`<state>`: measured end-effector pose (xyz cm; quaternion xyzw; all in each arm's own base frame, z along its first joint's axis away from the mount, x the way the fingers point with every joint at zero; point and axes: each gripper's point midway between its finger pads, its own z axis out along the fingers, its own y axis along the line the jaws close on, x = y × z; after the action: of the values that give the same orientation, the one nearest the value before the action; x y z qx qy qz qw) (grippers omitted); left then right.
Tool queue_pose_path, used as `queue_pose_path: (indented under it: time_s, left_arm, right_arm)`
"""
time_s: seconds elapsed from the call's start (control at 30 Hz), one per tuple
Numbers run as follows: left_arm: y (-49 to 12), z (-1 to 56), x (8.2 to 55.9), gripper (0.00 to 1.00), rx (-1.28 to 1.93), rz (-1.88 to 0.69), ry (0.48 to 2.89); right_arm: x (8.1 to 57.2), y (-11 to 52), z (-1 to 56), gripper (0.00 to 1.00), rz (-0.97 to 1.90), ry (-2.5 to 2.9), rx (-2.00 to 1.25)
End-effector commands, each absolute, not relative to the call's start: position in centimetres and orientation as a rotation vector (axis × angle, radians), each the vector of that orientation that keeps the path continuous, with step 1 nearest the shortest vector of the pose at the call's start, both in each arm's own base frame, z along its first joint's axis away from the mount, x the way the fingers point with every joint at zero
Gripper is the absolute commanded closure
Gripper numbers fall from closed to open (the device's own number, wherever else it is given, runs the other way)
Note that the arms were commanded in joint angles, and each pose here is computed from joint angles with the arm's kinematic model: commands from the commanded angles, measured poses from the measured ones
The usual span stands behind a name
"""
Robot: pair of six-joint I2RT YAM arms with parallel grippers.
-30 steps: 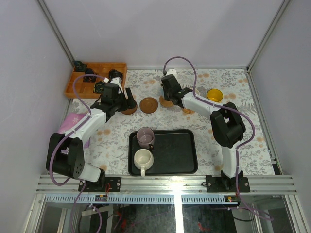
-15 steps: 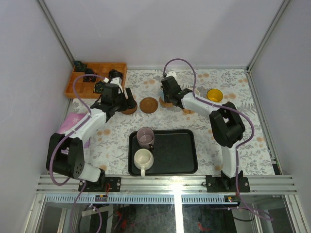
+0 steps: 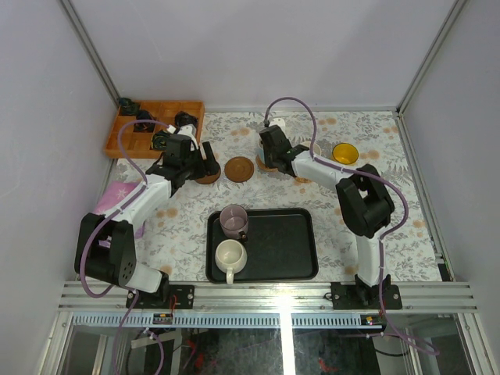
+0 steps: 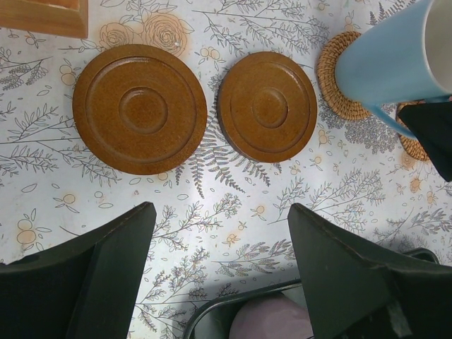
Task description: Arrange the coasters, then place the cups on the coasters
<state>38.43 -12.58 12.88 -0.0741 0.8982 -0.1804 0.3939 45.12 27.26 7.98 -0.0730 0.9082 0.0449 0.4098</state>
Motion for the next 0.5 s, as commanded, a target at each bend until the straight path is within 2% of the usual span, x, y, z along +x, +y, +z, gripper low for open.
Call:
queue_pose_path:
  time_s: [0.0, 0.47]
  left_arm:
    - [-12.7, 13.2, 39.0, 0.24, -0.171, -0.466, 2.254]
    - [-12.8, 13.0, 39.0, 0.24, -0.177, -0.477, 2.261]
  right_arm:
    - [44.5, 26.5, 10.4, 1.0, 0.13, 2.269, -0.121]
    - [42.8, 26.1, 11.8, 1.0, 0.14, 2.287, -0.081]
